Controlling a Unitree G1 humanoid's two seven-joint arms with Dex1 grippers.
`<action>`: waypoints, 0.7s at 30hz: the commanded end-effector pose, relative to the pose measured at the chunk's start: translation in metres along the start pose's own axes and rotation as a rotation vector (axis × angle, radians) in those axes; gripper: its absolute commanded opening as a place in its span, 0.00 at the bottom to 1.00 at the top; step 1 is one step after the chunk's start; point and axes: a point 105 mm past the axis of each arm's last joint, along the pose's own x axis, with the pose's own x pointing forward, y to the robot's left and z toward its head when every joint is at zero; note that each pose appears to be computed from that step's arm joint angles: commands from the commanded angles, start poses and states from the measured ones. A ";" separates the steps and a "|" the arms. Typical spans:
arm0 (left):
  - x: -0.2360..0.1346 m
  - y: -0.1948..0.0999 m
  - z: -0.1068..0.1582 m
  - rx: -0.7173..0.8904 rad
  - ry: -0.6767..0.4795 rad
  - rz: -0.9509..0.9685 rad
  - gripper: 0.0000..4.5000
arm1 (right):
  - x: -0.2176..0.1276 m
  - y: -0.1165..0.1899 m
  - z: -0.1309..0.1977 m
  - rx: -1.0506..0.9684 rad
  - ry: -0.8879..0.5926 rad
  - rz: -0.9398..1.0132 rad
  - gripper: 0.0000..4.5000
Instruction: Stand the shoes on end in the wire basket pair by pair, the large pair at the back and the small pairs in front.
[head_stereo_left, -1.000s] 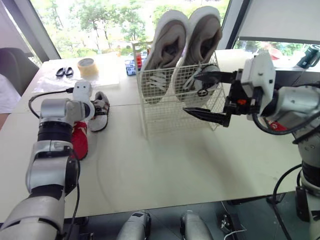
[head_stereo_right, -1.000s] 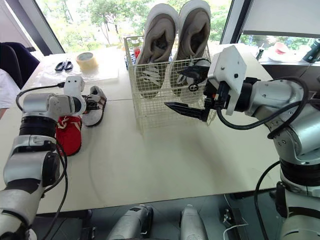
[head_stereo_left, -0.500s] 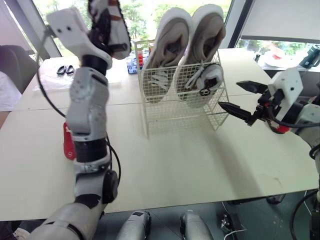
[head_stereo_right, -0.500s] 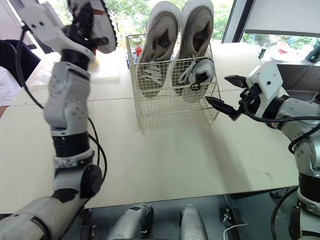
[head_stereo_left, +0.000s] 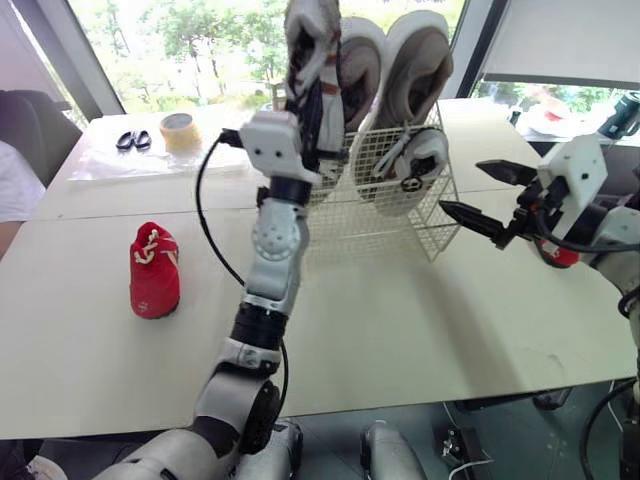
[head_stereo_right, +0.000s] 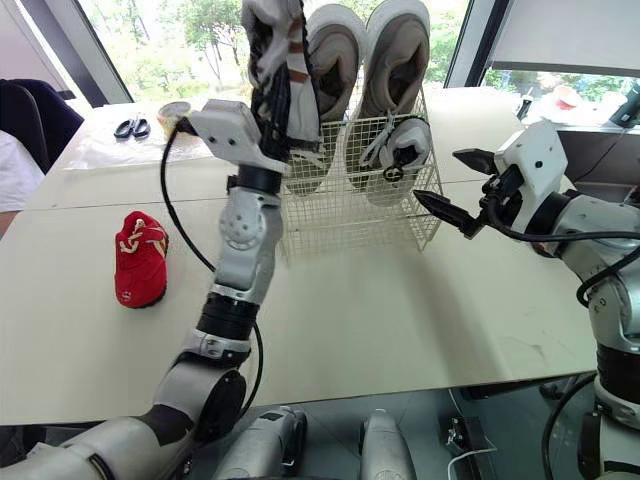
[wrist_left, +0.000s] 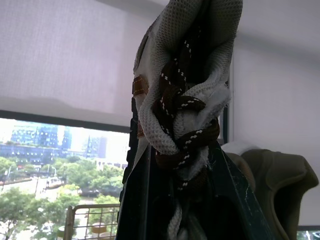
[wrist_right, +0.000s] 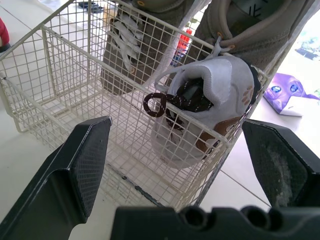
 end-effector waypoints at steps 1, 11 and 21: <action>-0.003 -0.012 0.012 0.041 -0.100 -0.012 0.00 | -0.008 -0.001 0.017 -0.056 -0.027 -0.021 1.00; -0.034 -0.024 -0.038 0.160 -0.009 -0.005 0.00 | -0.012 0.001 0.020 -0.061 -0.014 -0.019 1.00; -0.053 -0.021 -0.061 0.100 0.091 -0.013 0.65 | -0.012 0.002 0.019 -0.063 -0.009 -0.013 1.00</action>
